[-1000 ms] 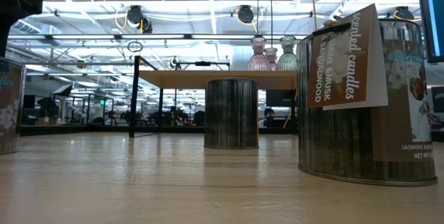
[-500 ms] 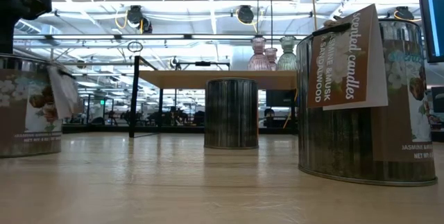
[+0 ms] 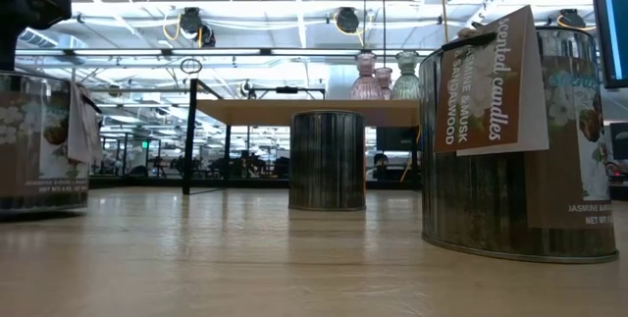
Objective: Pick & Place candle stick holders
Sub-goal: Put the left scented candle on the shelf
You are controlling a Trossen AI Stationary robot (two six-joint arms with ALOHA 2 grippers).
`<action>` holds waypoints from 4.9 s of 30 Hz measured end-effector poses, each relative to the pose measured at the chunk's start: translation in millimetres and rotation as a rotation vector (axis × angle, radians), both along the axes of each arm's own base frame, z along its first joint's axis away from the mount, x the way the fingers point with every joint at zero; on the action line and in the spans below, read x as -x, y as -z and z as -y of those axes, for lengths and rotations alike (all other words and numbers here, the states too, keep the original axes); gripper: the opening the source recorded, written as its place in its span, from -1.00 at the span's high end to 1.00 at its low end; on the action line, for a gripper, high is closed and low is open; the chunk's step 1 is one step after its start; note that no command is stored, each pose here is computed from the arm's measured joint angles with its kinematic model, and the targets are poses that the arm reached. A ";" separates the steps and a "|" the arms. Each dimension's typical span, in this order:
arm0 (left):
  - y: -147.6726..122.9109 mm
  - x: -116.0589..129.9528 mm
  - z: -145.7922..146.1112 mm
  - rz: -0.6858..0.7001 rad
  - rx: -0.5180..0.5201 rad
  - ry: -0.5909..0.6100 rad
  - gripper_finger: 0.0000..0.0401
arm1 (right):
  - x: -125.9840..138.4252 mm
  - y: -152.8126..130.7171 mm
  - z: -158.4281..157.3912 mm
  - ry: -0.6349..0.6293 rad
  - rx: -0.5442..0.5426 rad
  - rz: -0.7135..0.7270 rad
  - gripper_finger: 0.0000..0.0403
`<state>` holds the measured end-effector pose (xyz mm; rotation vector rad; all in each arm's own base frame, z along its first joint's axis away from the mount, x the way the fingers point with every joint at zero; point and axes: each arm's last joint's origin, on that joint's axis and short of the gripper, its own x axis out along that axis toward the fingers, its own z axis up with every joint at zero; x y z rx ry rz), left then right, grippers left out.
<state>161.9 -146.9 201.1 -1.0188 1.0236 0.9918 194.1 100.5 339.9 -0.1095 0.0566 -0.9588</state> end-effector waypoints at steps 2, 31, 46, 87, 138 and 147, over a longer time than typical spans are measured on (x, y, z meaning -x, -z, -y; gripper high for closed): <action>-3.2 1.8 -1.8 0.006 0.005 0.000 1.00 | 0.0 0.0 0.0 0.000 0.000 0.000 1.00; -59.0 -11.7 -47.1 0.200 -0.122 0.030 1.00 | -0.1 0.1 0.0 0.000 0.001 -0.001 1.00; -142.0 -47.1 -124.3 0.243 -0.312 0.148 1.00 | -0.1 0.1 0.0 0.000 0.001 0.000 1.00; -166.7 -88.8 -396.9 0.024 -0.234 0.201 1.00 | -0.1 0.1 -0.1 0.000 -0.015 0.021 1.00; -166.1 -85.5 -391.7 0.045 -0.138 0.205 0.87 | -0.3 0.1 0.3 0.002 -0.015 0.021 1.00; -167.0 -90.6 -389.7 0.066 -0.154 0.222 0.87 | -0.3 0.1 0.3 0.002 -0.015 0.022 1.00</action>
